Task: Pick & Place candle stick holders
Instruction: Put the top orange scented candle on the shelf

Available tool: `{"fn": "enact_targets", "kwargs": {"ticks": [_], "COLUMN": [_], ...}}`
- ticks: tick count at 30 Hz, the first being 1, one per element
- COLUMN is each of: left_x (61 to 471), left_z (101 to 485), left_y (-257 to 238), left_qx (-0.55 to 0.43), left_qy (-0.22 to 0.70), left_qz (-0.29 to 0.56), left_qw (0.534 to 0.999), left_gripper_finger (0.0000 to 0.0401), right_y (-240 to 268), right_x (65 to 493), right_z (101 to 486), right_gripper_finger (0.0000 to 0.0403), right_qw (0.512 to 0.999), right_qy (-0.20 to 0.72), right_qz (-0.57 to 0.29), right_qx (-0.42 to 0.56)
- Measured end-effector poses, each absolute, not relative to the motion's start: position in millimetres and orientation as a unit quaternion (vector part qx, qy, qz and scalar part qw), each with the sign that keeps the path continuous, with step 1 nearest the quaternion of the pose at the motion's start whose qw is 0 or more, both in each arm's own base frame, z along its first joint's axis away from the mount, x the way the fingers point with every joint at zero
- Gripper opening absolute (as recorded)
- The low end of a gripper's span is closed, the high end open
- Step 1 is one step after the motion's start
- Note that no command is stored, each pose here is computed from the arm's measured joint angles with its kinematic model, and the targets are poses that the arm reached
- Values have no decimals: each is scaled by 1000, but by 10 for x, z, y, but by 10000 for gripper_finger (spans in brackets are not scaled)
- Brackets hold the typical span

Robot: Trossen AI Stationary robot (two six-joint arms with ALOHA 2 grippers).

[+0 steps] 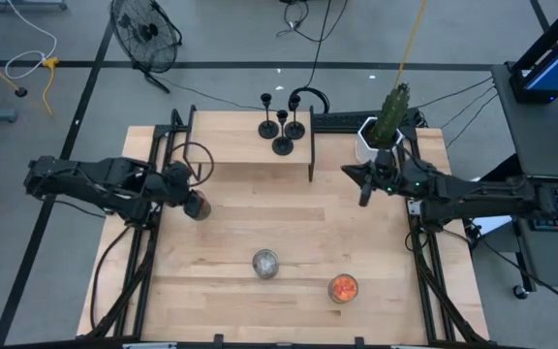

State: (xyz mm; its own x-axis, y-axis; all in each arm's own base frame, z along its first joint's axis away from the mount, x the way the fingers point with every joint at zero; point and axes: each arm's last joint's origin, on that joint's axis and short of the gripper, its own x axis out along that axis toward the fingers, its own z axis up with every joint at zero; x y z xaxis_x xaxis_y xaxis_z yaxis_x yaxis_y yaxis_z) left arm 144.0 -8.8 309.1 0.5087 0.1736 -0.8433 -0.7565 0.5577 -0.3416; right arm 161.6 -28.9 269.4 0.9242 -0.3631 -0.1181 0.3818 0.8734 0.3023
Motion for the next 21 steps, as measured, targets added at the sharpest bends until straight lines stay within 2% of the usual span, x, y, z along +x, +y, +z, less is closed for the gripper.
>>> {"fn": "enact_targets", "kwargs": {"ticks": [8, 21], "left_x": [1562, 1604], "left_z": [3166, 3199], "left_y": [-101, -105], "left_qx": [-343, -356], "left_qy": [358, 335], "left_qz": [245, 236], "left_qw": [833, 840], "left_gripper_finger": [200, 200], "right_y": [-206, -191], "right_x": [1345, 1170], "right_z": [2711, 2688], "right_gripper_finger": [0, 0], "right_qw": [981, 984], "right_qy": [64, 75], "right_qz": [-116, -129], "right_qx": [142, 98]}}
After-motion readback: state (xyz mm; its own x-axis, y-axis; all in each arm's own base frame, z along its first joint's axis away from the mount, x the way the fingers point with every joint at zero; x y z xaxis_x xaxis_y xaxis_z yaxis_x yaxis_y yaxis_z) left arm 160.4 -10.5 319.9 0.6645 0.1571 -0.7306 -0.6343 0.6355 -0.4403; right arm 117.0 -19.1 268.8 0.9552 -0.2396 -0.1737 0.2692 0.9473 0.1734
